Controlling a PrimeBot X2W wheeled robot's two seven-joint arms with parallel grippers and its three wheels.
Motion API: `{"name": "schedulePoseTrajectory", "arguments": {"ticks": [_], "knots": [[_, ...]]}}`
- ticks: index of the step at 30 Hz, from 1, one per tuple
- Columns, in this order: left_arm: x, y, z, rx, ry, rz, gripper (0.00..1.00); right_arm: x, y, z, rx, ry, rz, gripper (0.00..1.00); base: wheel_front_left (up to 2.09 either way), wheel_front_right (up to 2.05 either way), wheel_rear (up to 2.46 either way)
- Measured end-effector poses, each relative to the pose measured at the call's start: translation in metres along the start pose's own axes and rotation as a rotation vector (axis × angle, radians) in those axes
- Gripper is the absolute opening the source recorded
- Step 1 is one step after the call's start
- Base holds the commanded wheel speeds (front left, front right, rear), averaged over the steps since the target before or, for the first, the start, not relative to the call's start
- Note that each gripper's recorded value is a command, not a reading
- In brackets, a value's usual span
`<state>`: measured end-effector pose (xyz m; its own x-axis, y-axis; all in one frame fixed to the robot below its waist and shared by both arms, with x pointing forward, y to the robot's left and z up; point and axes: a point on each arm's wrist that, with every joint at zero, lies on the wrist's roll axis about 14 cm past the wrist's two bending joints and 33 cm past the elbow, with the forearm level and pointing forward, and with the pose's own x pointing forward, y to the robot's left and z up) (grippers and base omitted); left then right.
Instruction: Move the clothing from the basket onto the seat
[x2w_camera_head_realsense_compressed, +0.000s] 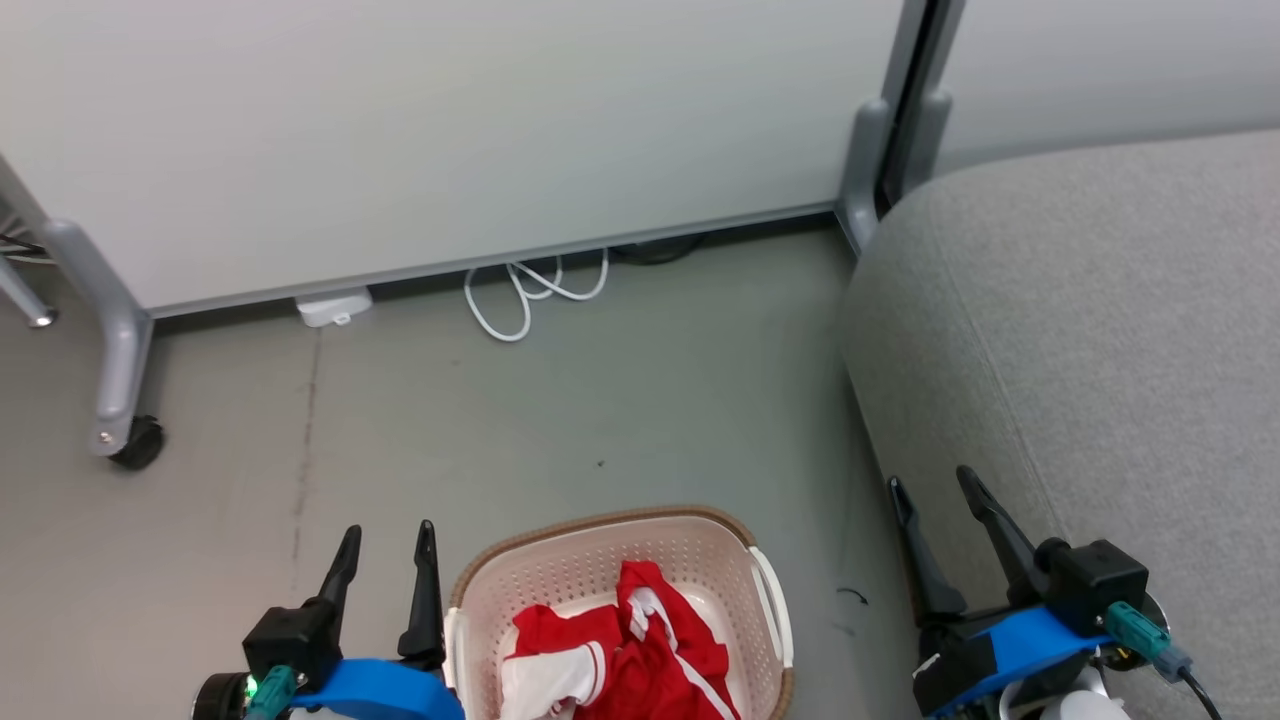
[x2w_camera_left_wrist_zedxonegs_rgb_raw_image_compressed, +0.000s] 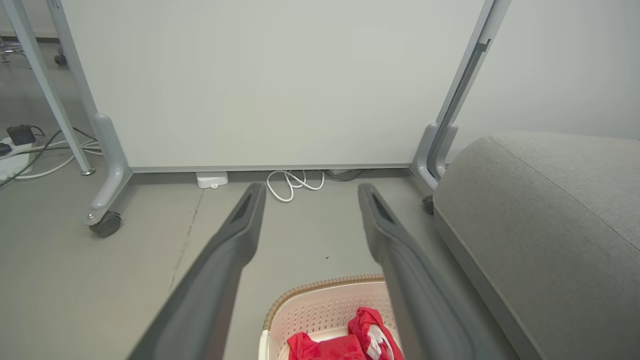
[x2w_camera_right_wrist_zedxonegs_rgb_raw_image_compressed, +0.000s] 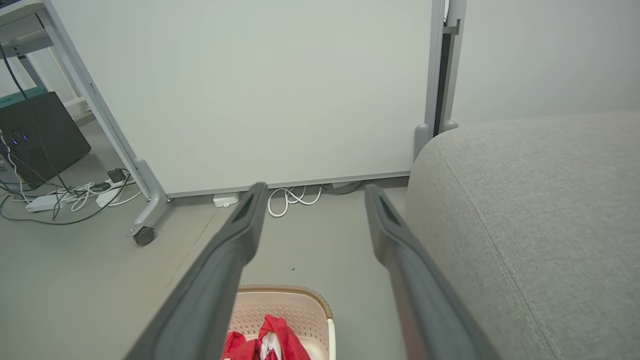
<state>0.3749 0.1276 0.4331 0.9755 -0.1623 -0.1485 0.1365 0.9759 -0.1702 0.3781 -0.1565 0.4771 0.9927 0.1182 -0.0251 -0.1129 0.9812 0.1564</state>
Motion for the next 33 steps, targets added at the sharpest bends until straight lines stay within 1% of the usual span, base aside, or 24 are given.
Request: {"name": "schedulePoseTrajectory", "arguments": {"ticks": [8,18,24,28,33], "knots": [[0.019,-0.026,-0.06,-0.006,0.199,-0.104,1.0,0.004,-0.015,-0.008,-0.006,0.024,-0.039,1.0,0.0,0.0,0.0],[0.032,-0.05,-0.142,0.038,0.491,-0.235,1.0,0.007,-0.043,-0.024,0.006,0.066,-0.119,1.0,0.0,0.0,0.0],[0.039,-0.053,-0.193,0.078,0.707,-0.282,1.0,0.012,-0.06,-0.038,0.004,0.1,-0.166,1.0,0.0,0.0,0.0],[0.048,-0.058,-0.217,0.085,0.796,-0.305,1.0,0.013,-0.069,-0.054,0.016,0.143,-0.192,1.0,0.0,0.0,0.0],[0.047,-0.055,-0.249,0.093,0.93,-0.289,1.0,0.015,-0.078,-0.066,0.034,0.171,-0.221,1.0,0.0,0.0,0.0]]}}
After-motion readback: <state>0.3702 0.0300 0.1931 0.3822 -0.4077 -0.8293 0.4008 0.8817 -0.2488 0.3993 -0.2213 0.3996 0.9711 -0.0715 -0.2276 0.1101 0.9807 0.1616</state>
